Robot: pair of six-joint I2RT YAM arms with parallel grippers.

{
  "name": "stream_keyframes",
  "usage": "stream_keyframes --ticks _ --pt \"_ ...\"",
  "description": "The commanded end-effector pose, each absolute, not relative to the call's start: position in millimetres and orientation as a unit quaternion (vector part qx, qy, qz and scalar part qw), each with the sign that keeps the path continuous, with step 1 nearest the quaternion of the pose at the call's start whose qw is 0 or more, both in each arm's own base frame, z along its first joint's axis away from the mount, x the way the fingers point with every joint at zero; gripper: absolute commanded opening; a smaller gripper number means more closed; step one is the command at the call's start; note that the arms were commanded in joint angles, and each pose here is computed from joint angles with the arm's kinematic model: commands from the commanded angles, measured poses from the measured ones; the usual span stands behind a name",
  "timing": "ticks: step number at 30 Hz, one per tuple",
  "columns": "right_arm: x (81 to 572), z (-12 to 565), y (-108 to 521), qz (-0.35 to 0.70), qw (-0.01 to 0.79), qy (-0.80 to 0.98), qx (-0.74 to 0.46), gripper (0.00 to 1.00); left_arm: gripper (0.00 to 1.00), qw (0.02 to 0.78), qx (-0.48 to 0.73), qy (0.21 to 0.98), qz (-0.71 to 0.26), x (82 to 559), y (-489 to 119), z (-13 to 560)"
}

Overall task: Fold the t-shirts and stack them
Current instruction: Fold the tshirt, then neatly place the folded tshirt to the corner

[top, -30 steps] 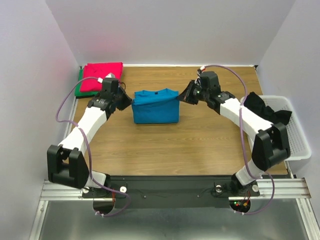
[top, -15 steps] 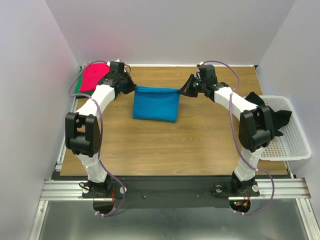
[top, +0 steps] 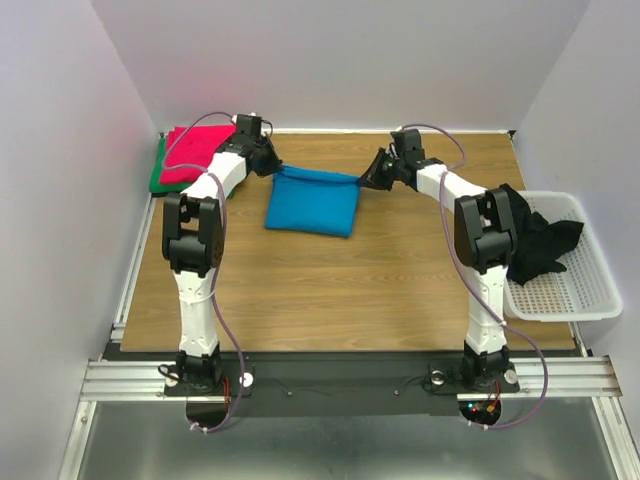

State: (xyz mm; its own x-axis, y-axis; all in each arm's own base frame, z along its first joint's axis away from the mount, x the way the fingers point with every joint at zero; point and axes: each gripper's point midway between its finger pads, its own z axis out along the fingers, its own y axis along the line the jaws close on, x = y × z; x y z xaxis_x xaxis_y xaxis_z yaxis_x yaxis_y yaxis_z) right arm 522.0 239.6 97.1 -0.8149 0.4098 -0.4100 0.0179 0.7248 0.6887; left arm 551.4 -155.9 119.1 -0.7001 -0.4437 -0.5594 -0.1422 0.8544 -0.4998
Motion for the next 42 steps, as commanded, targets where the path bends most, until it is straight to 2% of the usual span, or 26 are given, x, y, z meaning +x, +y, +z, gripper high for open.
stream_keyframes --ticks 1,3,4,5,6,7,8,9,10,11,15,18,19,21,23,25,30,35,36,39,42 --pt "549.3 112.4 232.3 0.354 0.317 0.873 0.11 0.01 0.0 0.393 -0.156 0.882 -0.208 581.4 -141.3 140.7" --pt "554.5 110.3 230.9 0.352 0.319 0.873 0.112 0.08 0.0 0.393 -0.152 0.882 -0.212 587.0 -143.1 139.0" --pt "558.6 109.8 229.3 0.348 0.324 0.872 0.114 0.1 0.06 0.398 -0.146 0.88 -0.213 593.5 -144.3 140.2" --pt "560.3 110.3 229.0 0.347 0.326 0.872 0.116 0.28 0.17 0.401 -0.141 0.879 -0.214 596.1 -144.6 143.1" --pt "561.8 112.3 227.7 0.348 0.328 0.871 0.115 0.4 0.55 0.402 -0.128 0.878 -0.224 597.5 -149.8 150.3" --pt "560.9 114.9 228.8 0.353 0.327 0.87 0.111 0.51 0.69 0.402 -0.121 0.879 -0.225 597.0 -150.6 152.3" --pt "559.6 121.7 229.8 0.357 0.329 0.867 0.106 0.69 0.97 0.403 -0.118 0.879 -0.224 595.6 -150.4 154.7" --pt "558.0 126.1 230.6 0.361 0.331 0.866 0.102 0.73 0.99 0.404 -0.118 0.879 -0.223 593.5 -149.5 157.6" --pt "552.6 125.4 231.7 0.365 0.325 0.867 0.096 0.8 0.99 0.409 -0.119 0.877 -0.221 587.9 -147.5 163.7" --pt "549.3 129.4 231.3 0.368 0.325 0.866 0.093 1.0 0.99 0.412 -0.118 0.877 -0.219 584.1 -145.9 165.4" --pt "519.0 150.5 231.8 0.384 0.318 0.864 0.072 1.0 0.99 0.404 -0.096 0.885 -0.211 558.4 -142.0 156.1" --pt "491.8 142.7 228.3 0.383 0.301 0.871 0.063 1.0 0.99 0.381 -0.062 0.898 -0.212 534.4 -143.9 130.0" --pt "481.9 155.7 227.7 0.387 0.308 0.867 0.053 1.0 0.99 0.367 -0.06 0.905 -0.205 526.2 -141.8 116.9" --pt "462.1 145.4 225.3 0.382 0.294 0.875 0.05 1.0 0.98 0.358 -0.059 0.912 -0.192 521.6 -137.4 104.1" --pt "447.7 160.0 224.6 0.386 0.303 0.87 0.036 1.0 0.96 0.348 -0.046 0.919 -0.181 521.5 -137.5 89.3" --pt "427.6 162.8 224.4 0.391 0.299 0.87 0.023 1.0 0.9 0.339 -0.035 0.925 -0.166 526.5 -137.5 76.4" --pt "398.1 173.5 216.9 0.392 0.307 0.867 0.016 1.0 0.68 0.303 -0.019 0.942 -0.145 529.1 -137.6 49.1" --pt "375.9 189.1 206.6 0.385 0.332 0.861 0.014 1.0 0.66 0.277 0.009 0.951 -0.137 511.0 -155.4 27.6" --pt "373.8 192.5 205.8 0.385 0.337 0.859 0.012 1.0 0.64 0.273 0.011 0.952 -0.135 508.9 -156.9 24.2" --pt "366.0 197.4 203.4 0.386 0.343 0.856 0.009 1.0 0.49 0.258 0.004 0.96 -0.107 504.8 -153.7 9.8" --pt "352.6 197.8 198.7 0.383 0.349 0.855 0.007 1.0 0.27 0.26 -0.003 0.963 -0.07 504.8 -149.1 11.6"
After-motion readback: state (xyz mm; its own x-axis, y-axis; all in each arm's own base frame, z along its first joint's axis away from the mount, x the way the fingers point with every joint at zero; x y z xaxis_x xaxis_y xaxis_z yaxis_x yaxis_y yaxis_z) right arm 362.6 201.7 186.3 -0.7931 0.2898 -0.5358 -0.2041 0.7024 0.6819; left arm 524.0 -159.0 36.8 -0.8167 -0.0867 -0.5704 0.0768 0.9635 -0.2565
